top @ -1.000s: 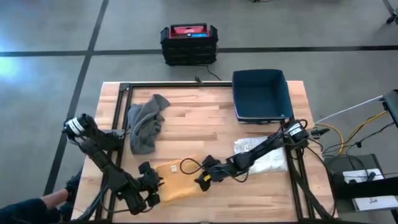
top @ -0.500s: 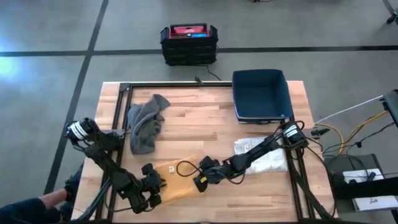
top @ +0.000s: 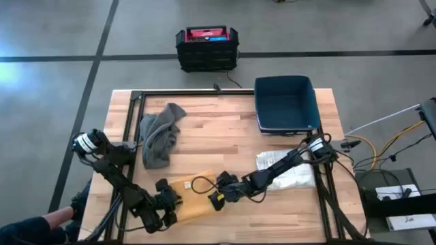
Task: Fold towel
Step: Stack the folded yellow towel on top of the folded white towel
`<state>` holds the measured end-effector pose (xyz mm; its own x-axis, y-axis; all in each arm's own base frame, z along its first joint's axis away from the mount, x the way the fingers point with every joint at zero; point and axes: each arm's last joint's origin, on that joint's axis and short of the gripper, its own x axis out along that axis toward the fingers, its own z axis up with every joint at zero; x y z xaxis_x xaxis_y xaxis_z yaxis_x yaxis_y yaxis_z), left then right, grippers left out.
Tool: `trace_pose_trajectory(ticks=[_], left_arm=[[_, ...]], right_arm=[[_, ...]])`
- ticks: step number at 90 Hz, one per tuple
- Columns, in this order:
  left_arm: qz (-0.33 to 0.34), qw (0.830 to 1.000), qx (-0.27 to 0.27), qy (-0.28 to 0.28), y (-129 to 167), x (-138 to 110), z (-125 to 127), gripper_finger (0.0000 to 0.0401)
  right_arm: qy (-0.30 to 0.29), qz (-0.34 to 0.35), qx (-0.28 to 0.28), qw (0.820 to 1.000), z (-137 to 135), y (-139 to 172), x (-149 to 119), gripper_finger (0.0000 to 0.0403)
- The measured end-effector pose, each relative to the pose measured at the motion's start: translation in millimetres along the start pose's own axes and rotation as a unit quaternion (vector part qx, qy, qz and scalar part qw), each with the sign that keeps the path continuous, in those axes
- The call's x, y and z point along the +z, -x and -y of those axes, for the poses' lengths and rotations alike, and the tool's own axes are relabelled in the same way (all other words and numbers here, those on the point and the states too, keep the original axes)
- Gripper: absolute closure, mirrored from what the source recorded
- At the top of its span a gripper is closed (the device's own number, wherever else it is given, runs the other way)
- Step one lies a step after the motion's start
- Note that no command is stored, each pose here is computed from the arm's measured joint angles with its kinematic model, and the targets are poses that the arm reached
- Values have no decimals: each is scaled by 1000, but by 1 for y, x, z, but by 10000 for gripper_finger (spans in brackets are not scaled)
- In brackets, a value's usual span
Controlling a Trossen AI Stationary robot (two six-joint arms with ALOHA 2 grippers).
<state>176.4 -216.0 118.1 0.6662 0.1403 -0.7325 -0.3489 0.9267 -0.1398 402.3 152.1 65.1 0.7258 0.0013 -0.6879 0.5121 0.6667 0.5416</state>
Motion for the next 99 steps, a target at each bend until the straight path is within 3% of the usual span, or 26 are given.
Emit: trace_pose_trajectory(ticks=[9, 22, 26, 41, 67, 99], left_arm=[[0, 1000, 0, 0, 0, 0, 0, 326], [0, 1000, -1, -6, 0, 0, 0, 326], [-1, 1000, -2, -11, 1, 1, 0, 326], [-5, 1000, -17, -23, 14, 13, 7, 326], [23, 999, -22, -31, 36, 37, 15, 326], [31, 999, -20, -33, 37, 37, 16, 326]], right_arm=[[13, 1, 0, 1000, -1, 0, 0, 250], [58, -3, 1, 998, 0, 0, 0, 370], [75, -3, 4, 997, -2, 1, 1, 386], [94, -35, -53, 993, -2, 17, 12, 389], [144, -117, -193, 963, -8, 80, 48, 400], [112, -172, -315, 927, 3, 154, 69, 402]])
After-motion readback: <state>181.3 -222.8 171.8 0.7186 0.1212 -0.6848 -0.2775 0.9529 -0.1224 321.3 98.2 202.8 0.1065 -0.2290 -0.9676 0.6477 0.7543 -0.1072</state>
